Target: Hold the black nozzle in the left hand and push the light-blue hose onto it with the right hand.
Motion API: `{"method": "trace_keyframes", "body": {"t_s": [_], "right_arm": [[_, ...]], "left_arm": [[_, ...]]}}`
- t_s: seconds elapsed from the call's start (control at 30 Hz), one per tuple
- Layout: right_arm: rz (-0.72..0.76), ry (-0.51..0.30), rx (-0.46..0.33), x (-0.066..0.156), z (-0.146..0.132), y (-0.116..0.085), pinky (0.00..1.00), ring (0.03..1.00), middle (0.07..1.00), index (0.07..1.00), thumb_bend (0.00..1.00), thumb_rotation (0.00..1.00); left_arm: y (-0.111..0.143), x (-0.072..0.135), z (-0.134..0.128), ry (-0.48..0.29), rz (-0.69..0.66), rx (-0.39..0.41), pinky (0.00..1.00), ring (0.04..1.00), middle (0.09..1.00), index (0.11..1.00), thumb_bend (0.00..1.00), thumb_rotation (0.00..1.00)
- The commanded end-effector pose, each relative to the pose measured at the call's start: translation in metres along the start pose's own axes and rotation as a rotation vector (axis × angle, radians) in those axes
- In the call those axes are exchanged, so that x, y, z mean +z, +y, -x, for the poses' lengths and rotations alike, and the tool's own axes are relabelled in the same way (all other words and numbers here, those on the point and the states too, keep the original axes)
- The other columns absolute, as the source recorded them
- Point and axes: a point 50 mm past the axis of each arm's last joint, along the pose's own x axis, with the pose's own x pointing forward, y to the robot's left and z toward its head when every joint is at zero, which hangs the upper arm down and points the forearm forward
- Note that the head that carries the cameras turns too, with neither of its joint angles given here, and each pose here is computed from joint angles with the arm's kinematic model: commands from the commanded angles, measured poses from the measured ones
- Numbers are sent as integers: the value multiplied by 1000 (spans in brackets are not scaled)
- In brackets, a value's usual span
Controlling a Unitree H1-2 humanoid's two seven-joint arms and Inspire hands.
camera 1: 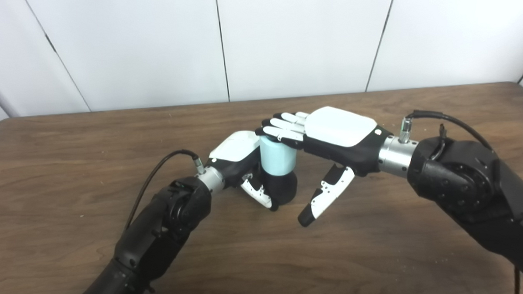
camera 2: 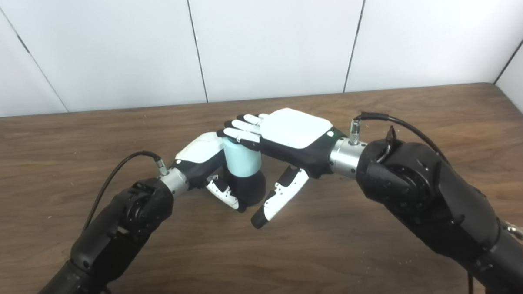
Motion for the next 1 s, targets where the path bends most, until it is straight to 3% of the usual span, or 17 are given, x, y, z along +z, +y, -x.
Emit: {"method": "trace_keyframes", "body": {"t_s": [0.0,0.1,0.2,0.33,0.4,0.57,0.67,0.73,0.8,0.87,0.97], "right_arm": [[-57,-33,205,-3,-1,26,1000,1000,1000,993,832,781],[-37,-56,87,-4,-2,15,983,980,984,966,819,771],[-13,-82,-70,-6,-2,8,790,843,891,879,751,673],[3,-104,-326,-8,-2,-4,610,747,822,806,706,563],[-36,-101,-453,-6,0,-13,535,698,788,760,673,458],[-157,-80,-638,-10,1,-17,532,673,736,708,613,344],[-198,-53,-676,-16,0,-16,514,658,746,761,621,361],[-233,-23,-666,-23,1,-16,519,684,799,859,647,387],[-274,0,-638,-27,1,-18,527,701,826,901,663,380],[-325,31,-600,-31,2,-19,539,721,845,922,658,261],[-376,75,-553,-36,3,-19,543,732,852,933,658,161]], "left_arm": [[-14,-15,5,82,-35,-86,511,512,478,485,527,0],[-14,-16,6,82,-33,-86,529,520,482,483,527,0],[-14,-16,6,81,-31,-86,503,512,477,485,527,0],[-14,-17,6,84,-33,-86,498,511,473,487,527,0],[-14,-18,7,86,-34,-87,502,513,470,488,527,0],[-14,-19,7,88,-34,-91,512,510,456,492,527,0],[-15,-18,7,88,-33,-93,516,509,455,493,527,0],[-15,-18,7,90,-34,-94,522,509,457,492,527,0],[-14,-18,7,90,-35,-94,527,510,461,492,527,0],[-14,-18,7,88,-34,-94,532,515,470,489,527,0],[-14,-18,8,88,-35,-94,529,516,471,488,527,0]]}}
